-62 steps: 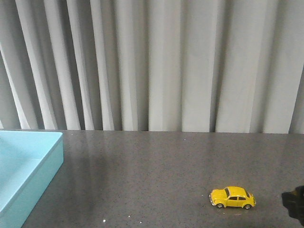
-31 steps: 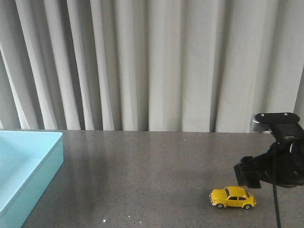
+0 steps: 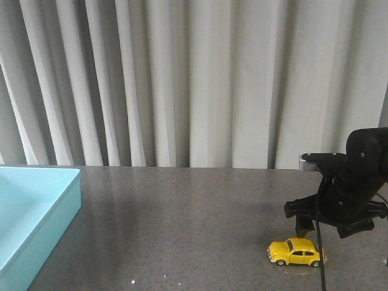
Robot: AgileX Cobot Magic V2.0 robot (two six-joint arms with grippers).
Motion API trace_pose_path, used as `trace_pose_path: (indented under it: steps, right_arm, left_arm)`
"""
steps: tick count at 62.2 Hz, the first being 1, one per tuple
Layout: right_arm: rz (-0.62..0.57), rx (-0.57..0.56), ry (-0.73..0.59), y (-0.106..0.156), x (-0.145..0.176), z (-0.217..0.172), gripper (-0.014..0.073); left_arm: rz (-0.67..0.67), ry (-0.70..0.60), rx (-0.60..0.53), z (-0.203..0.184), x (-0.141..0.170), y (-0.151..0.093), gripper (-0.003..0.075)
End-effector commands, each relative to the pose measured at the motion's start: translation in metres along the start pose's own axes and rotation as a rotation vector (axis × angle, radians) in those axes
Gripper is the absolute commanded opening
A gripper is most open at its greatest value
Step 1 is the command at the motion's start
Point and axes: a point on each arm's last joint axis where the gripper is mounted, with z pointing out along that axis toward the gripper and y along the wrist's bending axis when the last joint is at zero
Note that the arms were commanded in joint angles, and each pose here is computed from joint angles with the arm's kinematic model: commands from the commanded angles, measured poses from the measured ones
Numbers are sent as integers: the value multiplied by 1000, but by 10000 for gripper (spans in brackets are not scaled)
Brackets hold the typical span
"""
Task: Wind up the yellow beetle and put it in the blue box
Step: 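Lower the right gripper over the yellow beetle and grasp it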
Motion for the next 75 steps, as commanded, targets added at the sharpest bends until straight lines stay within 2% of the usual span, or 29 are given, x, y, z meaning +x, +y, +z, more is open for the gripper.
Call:
trace_pose_path:
  steps: [1, 30, 75]
  right_arm:
    - [-3, 3, -75, -4, -12, -22, 582]
    - [-19, -63, -78, 5, -25, 19, 582]
    - [-14, -57, -6, 6, -23, 51, 582]
  left_arm:
    - [-20, -119, 7, -6, -18, -1, 557]
    - [-19, -119, 6, -6, -18, -1, 555]
    - [-19, -101, 7, -6, -17, -1, 556]
